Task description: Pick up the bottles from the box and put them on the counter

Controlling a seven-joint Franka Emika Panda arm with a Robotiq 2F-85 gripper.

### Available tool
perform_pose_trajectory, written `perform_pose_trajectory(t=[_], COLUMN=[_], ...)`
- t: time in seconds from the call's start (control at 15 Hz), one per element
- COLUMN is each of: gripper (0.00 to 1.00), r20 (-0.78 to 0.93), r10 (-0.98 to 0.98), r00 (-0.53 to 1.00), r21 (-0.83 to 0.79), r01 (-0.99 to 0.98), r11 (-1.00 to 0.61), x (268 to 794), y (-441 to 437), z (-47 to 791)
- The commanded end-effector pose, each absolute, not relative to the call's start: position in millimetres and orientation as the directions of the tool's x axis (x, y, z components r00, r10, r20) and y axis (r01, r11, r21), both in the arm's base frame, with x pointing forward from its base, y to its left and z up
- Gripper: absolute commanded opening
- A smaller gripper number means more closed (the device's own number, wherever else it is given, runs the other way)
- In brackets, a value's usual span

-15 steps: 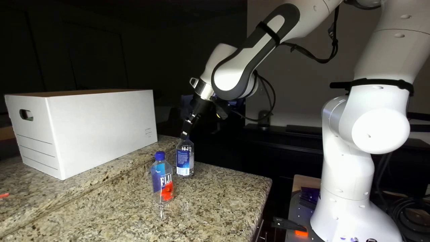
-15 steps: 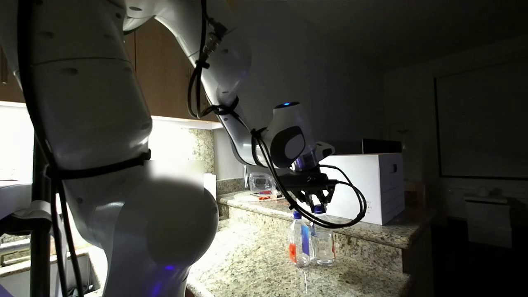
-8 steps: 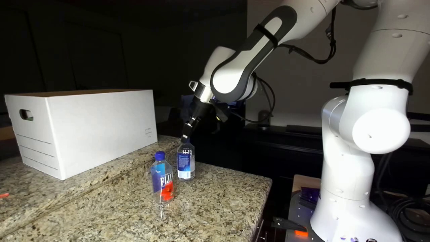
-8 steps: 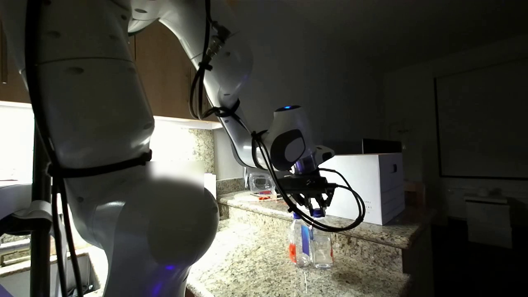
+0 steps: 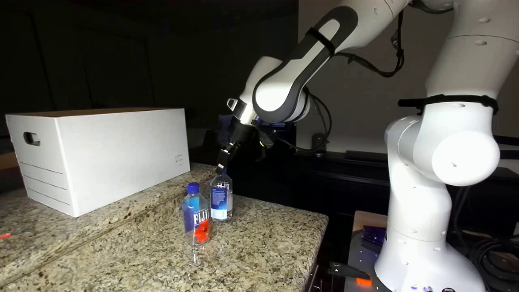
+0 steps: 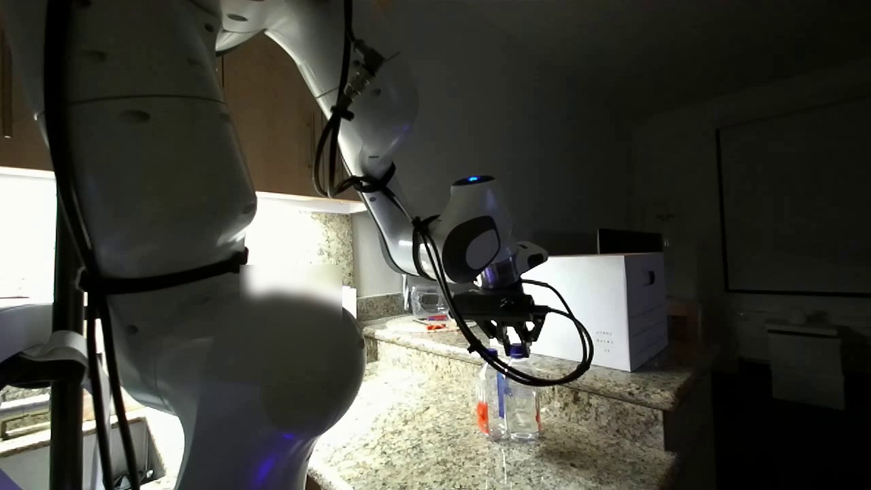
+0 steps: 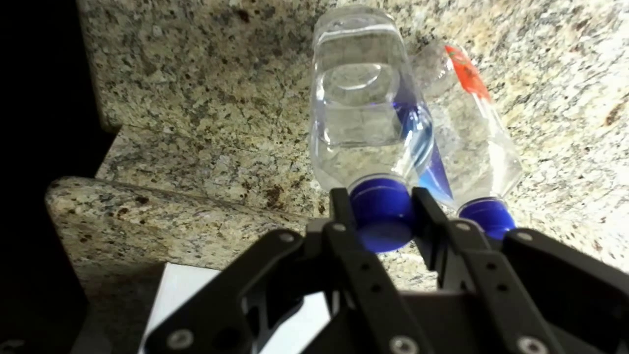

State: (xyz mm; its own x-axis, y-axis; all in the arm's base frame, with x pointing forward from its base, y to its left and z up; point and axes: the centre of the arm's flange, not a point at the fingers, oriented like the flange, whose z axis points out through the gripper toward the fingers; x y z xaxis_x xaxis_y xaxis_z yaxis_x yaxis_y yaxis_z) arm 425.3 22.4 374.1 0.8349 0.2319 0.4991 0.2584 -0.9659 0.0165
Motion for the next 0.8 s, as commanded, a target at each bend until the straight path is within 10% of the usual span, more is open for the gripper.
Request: perform_pose_trajectory(t=[0.0, 0.73], gripper=[0.15, 0.14], r20=[0.533, 0.514], r10=[0.221, 0.21], r00=[0.816, 0.832], r21=[0.016, 0.009], r01=[0.252, 0.24], r11=[-0.968, -0.971], x=[426.9, 425.6], y=[19.1, 15.2], z=[378.4, 378.0])
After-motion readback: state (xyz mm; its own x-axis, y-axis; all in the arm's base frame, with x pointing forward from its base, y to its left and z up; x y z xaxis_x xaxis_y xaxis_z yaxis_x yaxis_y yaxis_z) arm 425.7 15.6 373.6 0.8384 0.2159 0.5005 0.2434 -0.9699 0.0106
